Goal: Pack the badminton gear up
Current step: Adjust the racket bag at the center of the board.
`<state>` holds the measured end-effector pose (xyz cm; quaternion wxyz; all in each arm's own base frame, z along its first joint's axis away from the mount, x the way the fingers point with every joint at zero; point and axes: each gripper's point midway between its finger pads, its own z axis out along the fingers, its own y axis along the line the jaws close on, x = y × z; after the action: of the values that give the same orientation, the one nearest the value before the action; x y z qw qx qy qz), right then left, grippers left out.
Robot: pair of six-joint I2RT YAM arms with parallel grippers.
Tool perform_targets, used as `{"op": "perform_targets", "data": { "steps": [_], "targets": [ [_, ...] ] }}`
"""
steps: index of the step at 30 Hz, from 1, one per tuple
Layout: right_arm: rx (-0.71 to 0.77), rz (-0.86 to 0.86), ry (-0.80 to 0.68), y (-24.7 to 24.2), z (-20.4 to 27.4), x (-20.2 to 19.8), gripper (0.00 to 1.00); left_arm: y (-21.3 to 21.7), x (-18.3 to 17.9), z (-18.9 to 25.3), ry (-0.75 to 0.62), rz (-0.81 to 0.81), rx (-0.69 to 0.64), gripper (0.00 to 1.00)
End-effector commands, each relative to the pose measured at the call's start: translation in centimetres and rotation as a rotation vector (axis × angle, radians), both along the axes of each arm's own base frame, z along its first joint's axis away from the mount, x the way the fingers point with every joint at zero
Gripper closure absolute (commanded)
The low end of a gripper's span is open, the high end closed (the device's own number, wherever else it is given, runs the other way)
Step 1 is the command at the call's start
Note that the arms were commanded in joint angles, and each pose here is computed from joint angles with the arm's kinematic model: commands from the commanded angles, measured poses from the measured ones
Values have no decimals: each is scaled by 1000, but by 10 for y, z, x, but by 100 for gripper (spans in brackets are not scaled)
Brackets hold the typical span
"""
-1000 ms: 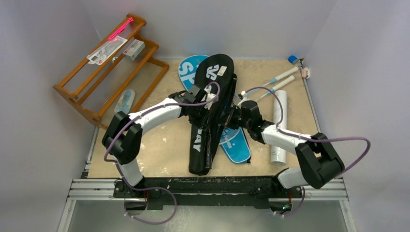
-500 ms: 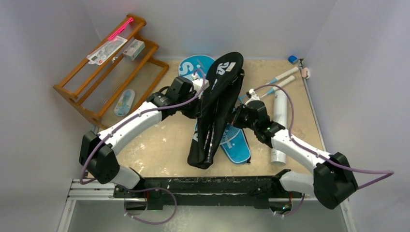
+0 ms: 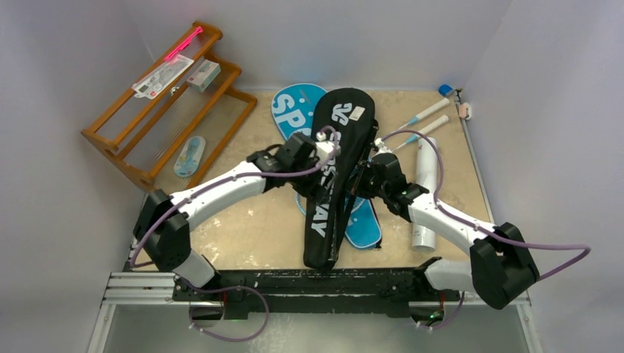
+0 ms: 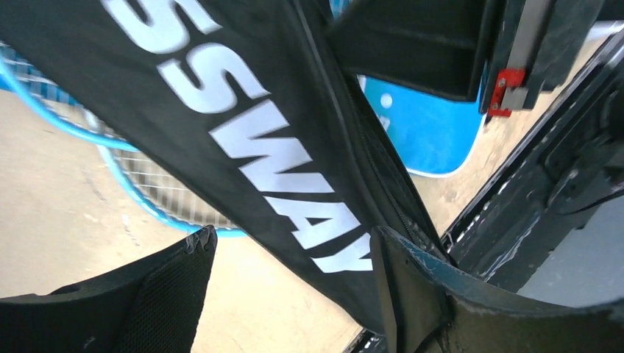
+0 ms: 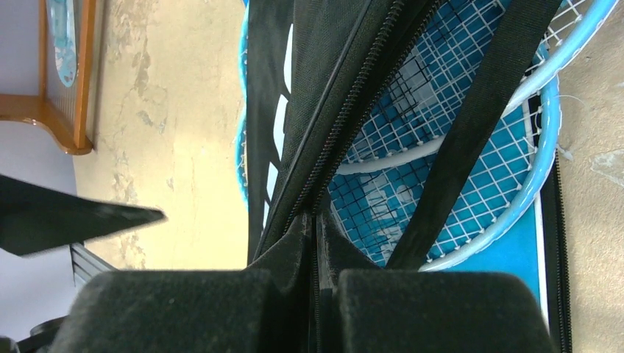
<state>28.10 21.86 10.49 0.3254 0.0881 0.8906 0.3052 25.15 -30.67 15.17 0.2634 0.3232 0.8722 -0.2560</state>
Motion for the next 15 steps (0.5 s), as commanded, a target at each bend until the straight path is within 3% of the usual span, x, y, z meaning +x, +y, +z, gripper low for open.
{"op": "perform_targets", "data": {
  "steps": [1, 7, 15],
  "targets": [
    [48, 3, -103, 10, 34, 18, 100, -9, -7, -14, -34, 10, 126, 24],
    [44, -3, -100, 9, 33, 18, 100, -28, -25, -20, 30, 6, 106, 19],
    [52, -7, -108, 9, 36, 17, 100, -33, -48, -27, -1, 164, 199, 16]
  ]
}}
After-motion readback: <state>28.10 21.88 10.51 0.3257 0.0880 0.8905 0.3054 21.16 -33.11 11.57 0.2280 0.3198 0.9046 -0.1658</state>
